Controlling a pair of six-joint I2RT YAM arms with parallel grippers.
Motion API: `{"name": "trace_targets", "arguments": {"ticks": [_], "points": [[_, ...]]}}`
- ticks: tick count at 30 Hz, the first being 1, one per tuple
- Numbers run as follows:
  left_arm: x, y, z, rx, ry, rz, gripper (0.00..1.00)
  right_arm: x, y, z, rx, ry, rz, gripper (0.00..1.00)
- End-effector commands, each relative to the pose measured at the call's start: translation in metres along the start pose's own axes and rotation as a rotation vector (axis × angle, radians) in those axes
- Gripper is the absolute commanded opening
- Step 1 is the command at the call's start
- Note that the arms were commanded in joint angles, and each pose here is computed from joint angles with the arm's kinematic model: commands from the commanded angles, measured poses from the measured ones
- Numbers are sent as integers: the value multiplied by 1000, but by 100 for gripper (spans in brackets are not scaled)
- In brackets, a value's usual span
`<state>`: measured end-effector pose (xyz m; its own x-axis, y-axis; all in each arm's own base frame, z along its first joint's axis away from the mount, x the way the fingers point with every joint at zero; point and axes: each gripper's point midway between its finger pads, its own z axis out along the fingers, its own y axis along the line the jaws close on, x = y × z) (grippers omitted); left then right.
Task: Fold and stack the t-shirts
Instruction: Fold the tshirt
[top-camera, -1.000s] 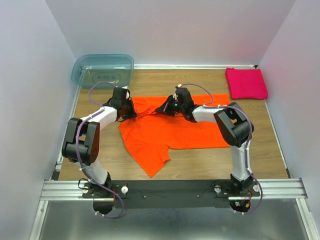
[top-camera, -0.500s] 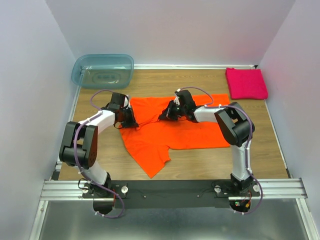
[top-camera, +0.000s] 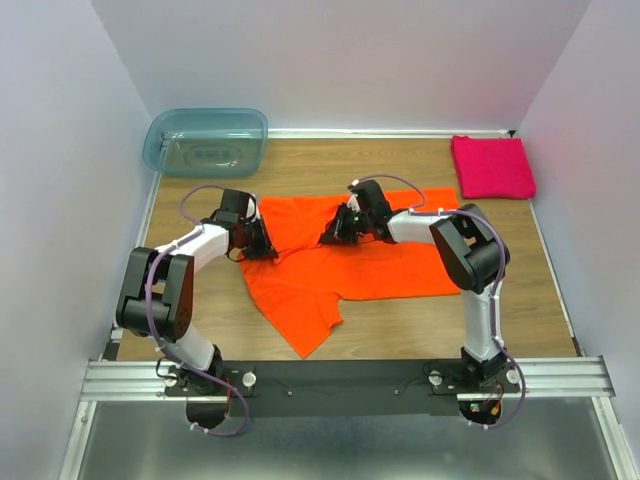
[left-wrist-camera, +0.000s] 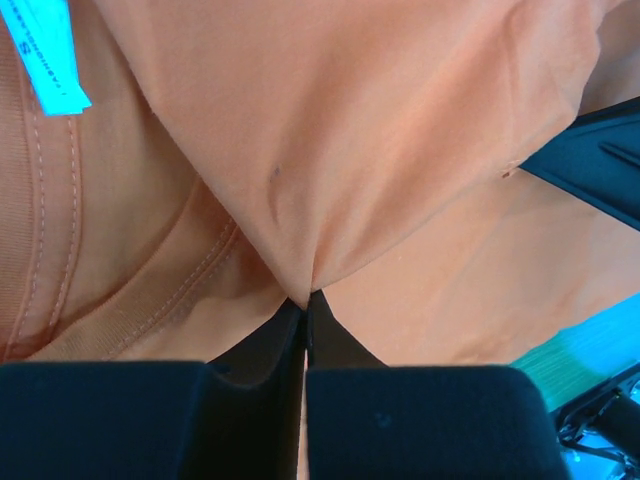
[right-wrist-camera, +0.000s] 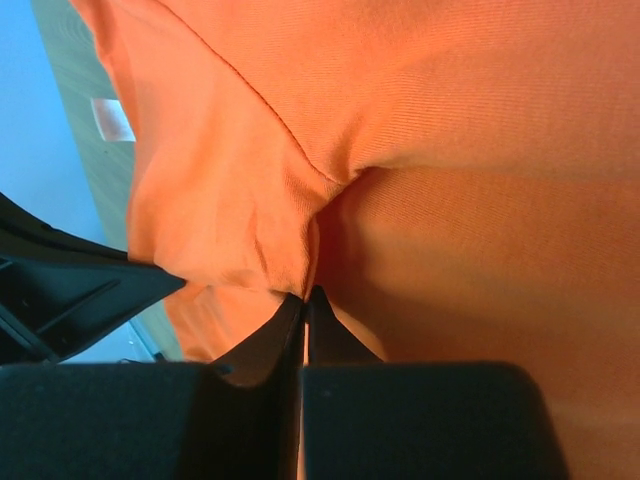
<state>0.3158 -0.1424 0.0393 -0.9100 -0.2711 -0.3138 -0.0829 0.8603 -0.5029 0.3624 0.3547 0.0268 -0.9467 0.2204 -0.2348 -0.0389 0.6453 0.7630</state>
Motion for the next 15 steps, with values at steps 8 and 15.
{"name": "trace_targets", "arguments": {"ticks": [8,15], "points": [[-58,-1,-53,-88,-258,-46,75,-51,4,-64,116,-107,-183,64],[-124,5,-66,-138,-440,-46,66,-122,-61,-145,230,-266,-147,67]]}}
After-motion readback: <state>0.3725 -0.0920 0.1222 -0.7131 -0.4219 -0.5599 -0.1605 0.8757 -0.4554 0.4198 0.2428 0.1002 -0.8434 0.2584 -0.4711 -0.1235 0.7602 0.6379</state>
